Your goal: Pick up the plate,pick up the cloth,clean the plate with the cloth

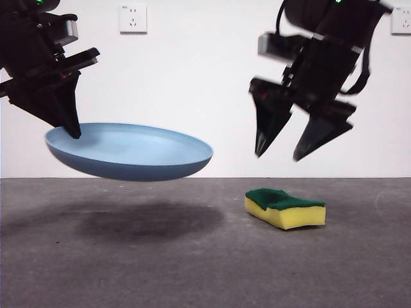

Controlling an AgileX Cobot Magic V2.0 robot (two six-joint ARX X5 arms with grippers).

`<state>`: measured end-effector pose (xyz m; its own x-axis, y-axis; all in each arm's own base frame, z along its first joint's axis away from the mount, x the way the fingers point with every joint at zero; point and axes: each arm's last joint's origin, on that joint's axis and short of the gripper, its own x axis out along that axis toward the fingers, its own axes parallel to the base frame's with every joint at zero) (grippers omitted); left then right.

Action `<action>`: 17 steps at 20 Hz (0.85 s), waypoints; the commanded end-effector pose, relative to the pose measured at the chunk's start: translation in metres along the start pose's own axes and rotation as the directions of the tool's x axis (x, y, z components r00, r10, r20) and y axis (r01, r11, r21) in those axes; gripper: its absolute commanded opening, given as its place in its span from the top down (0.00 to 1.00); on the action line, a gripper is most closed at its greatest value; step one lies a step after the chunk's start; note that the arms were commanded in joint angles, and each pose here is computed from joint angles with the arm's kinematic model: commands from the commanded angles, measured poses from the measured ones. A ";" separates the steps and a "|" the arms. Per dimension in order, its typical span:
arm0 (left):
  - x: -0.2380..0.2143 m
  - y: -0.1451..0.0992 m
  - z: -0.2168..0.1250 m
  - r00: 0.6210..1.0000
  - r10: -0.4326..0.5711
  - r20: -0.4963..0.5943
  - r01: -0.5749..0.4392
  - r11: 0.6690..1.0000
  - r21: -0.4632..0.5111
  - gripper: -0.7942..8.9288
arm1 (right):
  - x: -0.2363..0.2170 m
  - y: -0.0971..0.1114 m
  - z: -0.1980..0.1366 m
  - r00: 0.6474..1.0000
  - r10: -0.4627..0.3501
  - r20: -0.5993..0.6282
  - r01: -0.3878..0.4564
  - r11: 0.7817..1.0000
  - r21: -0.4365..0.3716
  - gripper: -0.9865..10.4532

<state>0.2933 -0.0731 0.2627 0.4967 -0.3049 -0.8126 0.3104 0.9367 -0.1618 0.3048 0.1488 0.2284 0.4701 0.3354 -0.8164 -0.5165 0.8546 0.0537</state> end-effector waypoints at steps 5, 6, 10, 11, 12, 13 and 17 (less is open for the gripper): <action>0.000 -0.001 -0.001 1.000 -0.006 -0.007 0.007 1.000 0.022 0.93 | 0.038 -0.003 -0.005 0.998 -0.026 -0.054 0.026 1.000 -0.011 0.58; 0.000 -0.002 -0.001 1.000 -0.008 -0.008 0.008 1.000 0.024 0.93 | 0.043 -0.004 -0.007 0.997 -0.027 -0.070 0.026 1.000 -0.010 0.58; 0.001 -0.003 -0.001 1.000 -0.009 -0.008 0.009 1.000 0.026 0.93 | 0.060 -0.005 -0.014 0.992 -0.023 -0.122 0.023 1.000 -0.005 0.59; 0.001 -0.003 -0.001 1.000 -0.009 -0.009 0.009 1.000 0.027 0.93 | 0.063 -0.006 -0.016 0.991 -0.024 -0.131 0.023 1.000 -0.005 0.60; 0.001 -0.003 -0.001 1.000 -0.009 -0.009 0.009 1.000 0.026 0.93 | 0.065 -0.006 -0.016 0.990 -0.029 -0.138 0.028 1.000 -0.005 0.67; 0.001 -0.003 -0.001 1.000 -0.009 -0.009 0.009 1.000 0.026 0.93 | 0.066 -0.006 -0.017 0.989 -0.045 -0.142 0.045 0.999 -0.008 0.75; 0.001 -0.003 -0.001 1.000 -0.006 -0.007 0.006 1.000 0.027 0.93 | 0.066 -0.006 -0.017 0.989 -0.045 -0.141 0.045 0.999 -0.008 0.93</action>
<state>0.2921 -0.0747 0.2622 0.4878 -0.3055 -0.8177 0.3211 0.9339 -0.1573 0.3264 0.1576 0.1673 0.3898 0.2435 -0.8881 -0.4939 0.8692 0.0216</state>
